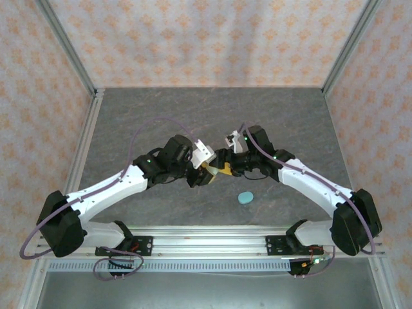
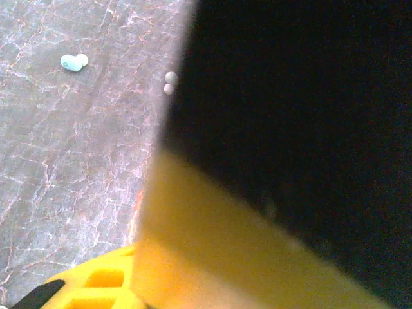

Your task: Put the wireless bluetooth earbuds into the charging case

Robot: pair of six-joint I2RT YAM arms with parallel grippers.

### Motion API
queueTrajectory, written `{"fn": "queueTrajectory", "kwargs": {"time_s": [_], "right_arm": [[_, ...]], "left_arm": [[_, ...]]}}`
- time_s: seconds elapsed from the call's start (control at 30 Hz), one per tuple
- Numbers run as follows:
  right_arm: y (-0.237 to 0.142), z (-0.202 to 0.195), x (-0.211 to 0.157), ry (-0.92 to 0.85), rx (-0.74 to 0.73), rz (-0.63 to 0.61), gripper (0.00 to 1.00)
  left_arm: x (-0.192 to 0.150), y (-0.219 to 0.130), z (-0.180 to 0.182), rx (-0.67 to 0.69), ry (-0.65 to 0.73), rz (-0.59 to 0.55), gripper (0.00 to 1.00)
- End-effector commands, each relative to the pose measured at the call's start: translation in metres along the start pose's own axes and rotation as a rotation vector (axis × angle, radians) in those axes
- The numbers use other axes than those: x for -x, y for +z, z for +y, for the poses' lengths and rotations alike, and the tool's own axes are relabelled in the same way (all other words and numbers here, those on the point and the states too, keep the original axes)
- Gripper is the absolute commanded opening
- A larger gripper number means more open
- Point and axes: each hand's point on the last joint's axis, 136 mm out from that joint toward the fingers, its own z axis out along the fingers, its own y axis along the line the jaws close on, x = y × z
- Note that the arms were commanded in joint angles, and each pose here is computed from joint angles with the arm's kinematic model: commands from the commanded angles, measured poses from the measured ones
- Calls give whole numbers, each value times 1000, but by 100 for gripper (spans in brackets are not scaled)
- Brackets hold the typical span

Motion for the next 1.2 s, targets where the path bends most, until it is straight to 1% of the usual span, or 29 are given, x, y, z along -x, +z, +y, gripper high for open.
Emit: {"fn": "queueTrajectory", "kwargs": {"time_s": [0.0,0.17,0.23,0.43,0.5,0.57,0.7,0.77,0.87,0.93,0.97,1.07,1.13,1.17], "right_arm": [[2,3,-5,-17,25,23,70],[2,6,-8,-11,41,39,47],[2,7,-8,-3,52,44,40],[1,13,-7,23,68,36,23],[0,14,-4,41,64,22,18],[-1,17,1,61,66,3,15],[-1,19,12,116,76,-50,10],[0,17,18,158,73,-77,7],[1,10,26,222,62,-116,6],[1,8,31,247,65,-132,6],[1,8,33,255,65,-134,6],[-2,7,41,276,63,-160,5],[-6,8,51,291,68,-193,4],[-8,9,56,299,76,-211,2]], "left_arm": [[22,-8,-11,-27,43,-67,31],[24,-9,-8,-9,41,-74,31],[26,-10,-6,-1,43,-79,31],[34,-15,-1,37,55,-99,34],[36,-17,5,68,44,-109,40],[38,-20,11,101,20,-107,48],[48,-30,12,105,-33,-117,61],[54,-36,13,118,-52,-131,66],[62,-49,21,176,-93,-160,73],[64,-57,25,202,-116,-163,75],[65,-60,26,211,-119,-158,77],[68,-76,31,261,-116,-146,84],[68,-90,36,318,-92,-128,89],[68,-96,40,353,-84,-124,90]]}}
